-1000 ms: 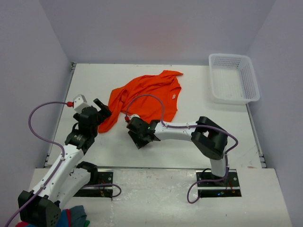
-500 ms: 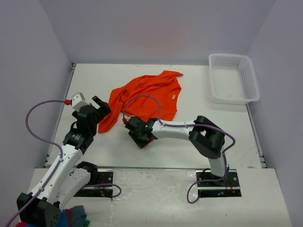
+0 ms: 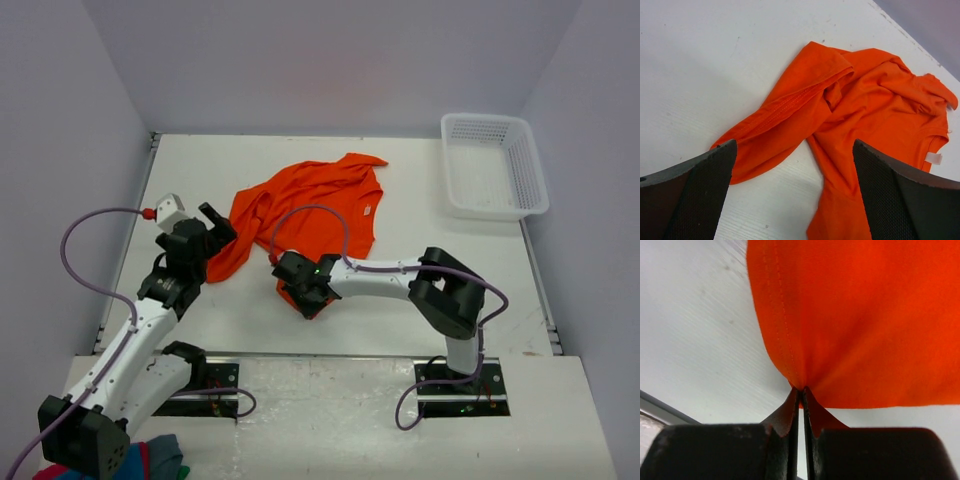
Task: Fold and stack the t-shirts
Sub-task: Flatten out the tshirt
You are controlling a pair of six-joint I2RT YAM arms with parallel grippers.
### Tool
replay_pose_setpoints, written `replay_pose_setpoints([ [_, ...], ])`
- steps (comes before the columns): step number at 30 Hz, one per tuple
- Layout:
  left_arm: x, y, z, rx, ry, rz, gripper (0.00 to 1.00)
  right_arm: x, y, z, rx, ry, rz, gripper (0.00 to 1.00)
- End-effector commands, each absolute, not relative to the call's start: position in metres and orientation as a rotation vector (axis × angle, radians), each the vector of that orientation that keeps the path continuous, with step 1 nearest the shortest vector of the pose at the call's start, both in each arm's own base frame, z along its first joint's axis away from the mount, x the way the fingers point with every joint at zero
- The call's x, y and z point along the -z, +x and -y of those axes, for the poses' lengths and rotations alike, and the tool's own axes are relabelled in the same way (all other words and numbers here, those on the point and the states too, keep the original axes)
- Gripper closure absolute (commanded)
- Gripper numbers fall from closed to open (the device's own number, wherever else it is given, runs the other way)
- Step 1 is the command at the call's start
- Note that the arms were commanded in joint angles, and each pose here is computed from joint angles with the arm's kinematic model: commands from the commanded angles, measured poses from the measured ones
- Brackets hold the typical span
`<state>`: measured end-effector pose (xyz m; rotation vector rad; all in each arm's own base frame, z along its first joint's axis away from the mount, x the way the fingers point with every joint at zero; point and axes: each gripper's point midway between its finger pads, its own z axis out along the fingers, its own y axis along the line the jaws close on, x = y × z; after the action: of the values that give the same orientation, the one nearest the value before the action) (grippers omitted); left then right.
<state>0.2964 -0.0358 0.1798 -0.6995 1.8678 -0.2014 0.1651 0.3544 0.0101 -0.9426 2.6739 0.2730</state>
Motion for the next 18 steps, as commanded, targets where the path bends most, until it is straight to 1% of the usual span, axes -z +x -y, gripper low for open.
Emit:
replay_pose_setpoints([
  [1, -0.176, 0.304, 0.037, 0.190, -0.698, -1.887, 0.04, 0.011, 0.141, -0.287, 0.075, -0.939, -2.815, 1.00],
  [4, -0.152, 0.303, 0.039, 0.164, -0.690, -1.957, 0.07, -0.016, 0.162, -0.290, 0.099, -0.826, -2.721, 1.00],
  [6, -0.134, 0.299, 0.039, 0.135, -0.692, -2.012, 0.08, -0.033, 0.174, -0.290, 0.116, -0.743, -2.664, 1.00],
  [10, -0.113, 0.293, 0.036, 0.079, -0.698, -2.084, 0.04, -0.066, 0.190, -0.291, 0.058, -0.623, -2.591, 1.00],
  [14, -0.099, 0.282, 0.027, -0.012, -0.726, -2.143, 0.03, -0.077, 0.202, -0.288, 0.040, -0.572, -2.561, 1.00],
  [18, -0.096, 0.276, 0.013, -0.131, -0.783, -2.163, 0.02, -0.090, 0.215, -0.283, 0.004, -0.528, -2.535, 1.00],
])
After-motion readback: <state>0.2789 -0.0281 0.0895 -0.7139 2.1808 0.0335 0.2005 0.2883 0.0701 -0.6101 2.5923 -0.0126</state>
